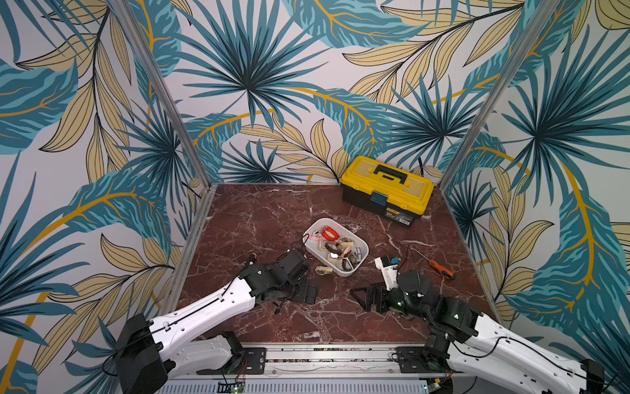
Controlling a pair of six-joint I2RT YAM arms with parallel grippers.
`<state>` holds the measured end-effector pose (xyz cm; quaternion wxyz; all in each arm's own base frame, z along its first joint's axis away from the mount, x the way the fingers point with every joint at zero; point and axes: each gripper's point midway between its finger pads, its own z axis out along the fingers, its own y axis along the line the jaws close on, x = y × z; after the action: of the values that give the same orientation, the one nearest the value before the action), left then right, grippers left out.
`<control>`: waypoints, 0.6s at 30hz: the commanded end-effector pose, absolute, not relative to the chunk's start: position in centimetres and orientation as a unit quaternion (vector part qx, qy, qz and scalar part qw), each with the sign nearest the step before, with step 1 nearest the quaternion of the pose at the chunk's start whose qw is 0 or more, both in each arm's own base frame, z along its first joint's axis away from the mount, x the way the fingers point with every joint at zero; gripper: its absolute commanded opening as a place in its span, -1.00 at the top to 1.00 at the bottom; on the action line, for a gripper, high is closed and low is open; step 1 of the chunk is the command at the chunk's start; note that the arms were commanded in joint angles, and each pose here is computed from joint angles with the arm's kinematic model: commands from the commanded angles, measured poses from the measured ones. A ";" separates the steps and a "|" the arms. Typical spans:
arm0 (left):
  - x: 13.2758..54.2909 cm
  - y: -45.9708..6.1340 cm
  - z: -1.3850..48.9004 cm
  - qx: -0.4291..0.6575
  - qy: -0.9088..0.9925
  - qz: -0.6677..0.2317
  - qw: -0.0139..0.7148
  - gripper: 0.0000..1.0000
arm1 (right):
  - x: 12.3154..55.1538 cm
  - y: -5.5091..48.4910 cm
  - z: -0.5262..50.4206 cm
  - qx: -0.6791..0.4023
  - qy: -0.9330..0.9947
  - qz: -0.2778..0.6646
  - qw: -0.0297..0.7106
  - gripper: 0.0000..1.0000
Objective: Put the watch into the storage box
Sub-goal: Place the watch in the storage box, then pick up the watch at the center of the board.
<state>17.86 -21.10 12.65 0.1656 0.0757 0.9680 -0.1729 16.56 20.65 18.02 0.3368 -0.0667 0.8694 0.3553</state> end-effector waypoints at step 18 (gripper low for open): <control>18.3 -20.8 10.3 -0.076 0.962 -0.202 0.165 -1.00 | 15.9 16.5 16.2 -0.051 0.886 0.290 0.358 -0.99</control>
<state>18.03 -20.30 10.42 0.1534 -0.0437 0.9722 -0.1716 15.95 16.80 17.46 0.3625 -0.0401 0.8775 0.3114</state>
